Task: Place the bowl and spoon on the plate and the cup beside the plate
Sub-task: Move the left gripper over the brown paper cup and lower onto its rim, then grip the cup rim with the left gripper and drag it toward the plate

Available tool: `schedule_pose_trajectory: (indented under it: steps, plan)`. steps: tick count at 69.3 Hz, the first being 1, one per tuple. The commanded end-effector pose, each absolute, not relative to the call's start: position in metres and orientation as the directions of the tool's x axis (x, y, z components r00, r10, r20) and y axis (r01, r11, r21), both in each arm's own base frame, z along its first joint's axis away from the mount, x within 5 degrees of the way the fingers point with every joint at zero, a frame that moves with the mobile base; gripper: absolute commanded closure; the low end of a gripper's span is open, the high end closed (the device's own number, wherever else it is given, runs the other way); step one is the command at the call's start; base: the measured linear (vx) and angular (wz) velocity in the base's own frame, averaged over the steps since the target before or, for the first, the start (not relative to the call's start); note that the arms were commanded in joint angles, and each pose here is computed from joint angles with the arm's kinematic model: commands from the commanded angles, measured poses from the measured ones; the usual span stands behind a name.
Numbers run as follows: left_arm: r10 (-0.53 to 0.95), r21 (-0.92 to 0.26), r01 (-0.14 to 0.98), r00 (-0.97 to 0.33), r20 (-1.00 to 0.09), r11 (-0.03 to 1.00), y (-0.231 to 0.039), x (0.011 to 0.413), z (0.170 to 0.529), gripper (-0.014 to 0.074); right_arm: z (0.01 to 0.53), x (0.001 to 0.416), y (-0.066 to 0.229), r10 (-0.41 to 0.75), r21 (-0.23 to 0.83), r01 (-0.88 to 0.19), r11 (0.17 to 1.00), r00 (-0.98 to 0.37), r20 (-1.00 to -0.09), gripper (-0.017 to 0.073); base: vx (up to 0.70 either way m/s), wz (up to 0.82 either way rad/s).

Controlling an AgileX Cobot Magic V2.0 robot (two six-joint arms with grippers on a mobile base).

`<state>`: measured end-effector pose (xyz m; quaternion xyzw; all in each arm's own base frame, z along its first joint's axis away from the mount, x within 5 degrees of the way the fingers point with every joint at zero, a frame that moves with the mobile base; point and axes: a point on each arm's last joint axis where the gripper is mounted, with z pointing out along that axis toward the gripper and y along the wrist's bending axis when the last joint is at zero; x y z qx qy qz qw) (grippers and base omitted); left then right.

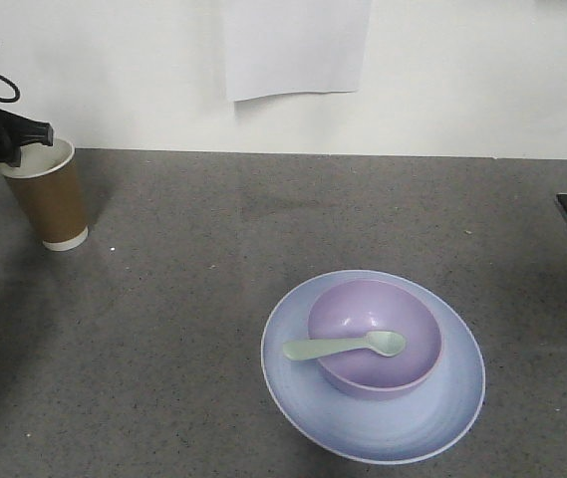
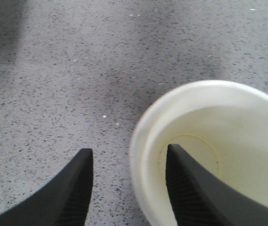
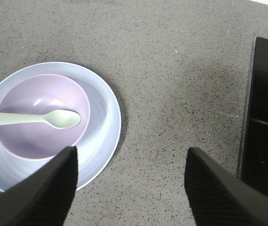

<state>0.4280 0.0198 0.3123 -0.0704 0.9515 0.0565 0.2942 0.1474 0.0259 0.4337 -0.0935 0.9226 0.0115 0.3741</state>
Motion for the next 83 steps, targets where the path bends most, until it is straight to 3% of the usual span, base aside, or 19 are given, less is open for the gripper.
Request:
schedule_pose_trajectory:
  steps: [1,14,26,37,52,66,83]
  plan:
    - [-0.105,0.042,-0.178,-0.74,-0.664,0.983,0.021,0.424,0.344,0.0257,0.446,0.148,0.025,-0.152,-0.05,-0.175,0.983,-0.636,-0.757,0.0095,0.0,0.0]
    - [-0.112,0.035,-0.177,-0.748,-0.655,0.984,0.02,0.426,0.338,0.0389,0.446,0.148,0.025,-0.152,-0.051,-0.175,0.983,-0.636,-0.757,0.0095,0.0,0.0]
    - [-0.113,0.025,-0.174,-0.736,-0.668,0.985,0.019,0.426,0.341,0.0603,0.446,0.148,0.025,-0.152,-0.051,-0.175,0.983,-0.636,-0.757,0.0095,0.0,0.0]
    - [-0.091,0.02,-0.14,-0.743,-0.664,0.99,0.017,0.421,0.347,0.0602,0.446,0.148,0.025,-0.152,-0.051,-0.175,0.983,-0.636,-0.757,0.0095,0.0,0.0]
    - [-0.072,-0.092,-0.016,-0.761,-0.645,0.996,0.001,0.396,0.374,0.0602,0.446,0.148,0.025,-0.152,-0.051,-0.175,0.983,-0.636,-0.757,0.0095,0.0,0.0]
    - [-0.054,-0.262,0.17,-0.738,-0.673,0.95,-0.027,0.367,0.408,0.0601,0.446,0.148,0.025,-0.152,-0.051,-0.175,0.983,-0.636,-0.757,0.0095,0.0,0.0]
    - [-0.007,-0.319,0.298,-0.721,-0.693,0.9,-0.065,0.32,0.411,0.0601,0.446,0.148,0.025,-0.147,-0.047,-0.171,0.984,-0.636,-0.758,0.0095,0.0,0.0]
